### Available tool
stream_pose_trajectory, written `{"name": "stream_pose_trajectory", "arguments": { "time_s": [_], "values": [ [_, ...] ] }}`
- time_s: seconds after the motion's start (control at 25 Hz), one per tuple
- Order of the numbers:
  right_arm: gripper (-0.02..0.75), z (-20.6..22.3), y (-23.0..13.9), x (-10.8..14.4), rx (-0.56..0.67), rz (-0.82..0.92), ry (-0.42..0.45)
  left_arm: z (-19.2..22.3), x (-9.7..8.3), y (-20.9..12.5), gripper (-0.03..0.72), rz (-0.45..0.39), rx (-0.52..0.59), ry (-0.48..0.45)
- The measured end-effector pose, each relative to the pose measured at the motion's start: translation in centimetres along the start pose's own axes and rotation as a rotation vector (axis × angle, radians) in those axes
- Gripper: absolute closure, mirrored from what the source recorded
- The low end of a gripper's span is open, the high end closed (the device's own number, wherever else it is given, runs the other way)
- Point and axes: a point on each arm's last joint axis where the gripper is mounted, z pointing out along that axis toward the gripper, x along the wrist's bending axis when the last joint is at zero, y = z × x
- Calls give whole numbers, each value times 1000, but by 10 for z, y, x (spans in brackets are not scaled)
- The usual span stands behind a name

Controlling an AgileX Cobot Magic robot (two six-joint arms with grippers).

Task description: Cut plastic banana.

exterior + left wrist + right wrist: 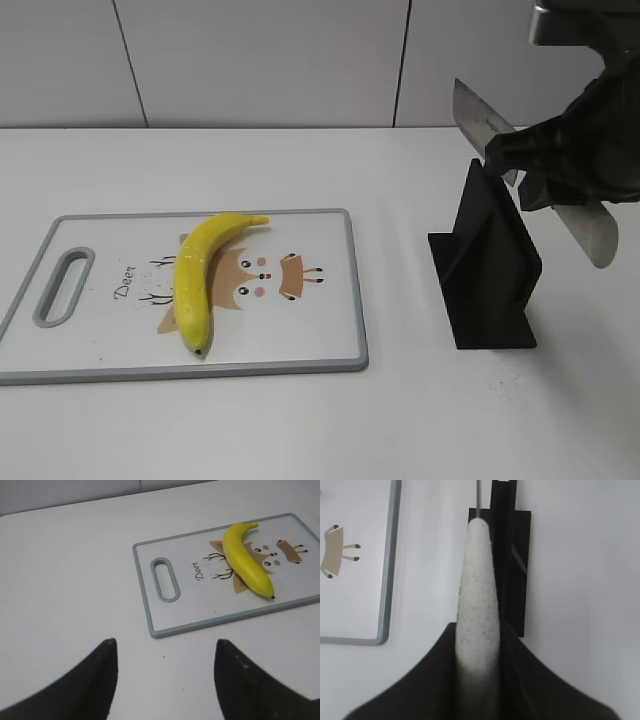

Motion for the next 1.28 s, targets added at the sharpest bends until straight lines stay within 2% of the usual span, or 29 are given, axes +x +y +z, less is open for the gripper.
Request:
{"name": "stream_pose_trajectory", "arguments": {
  "time_s": [0.64,1.28],
  "values": [
    [556,24,-26,-8,-7,63,-9,9,0,1,155,-1,-43,6],
    [557,27,-28,-9,-25,126,-8,9,0,1,176,-1,-44,6]
  ]
}}
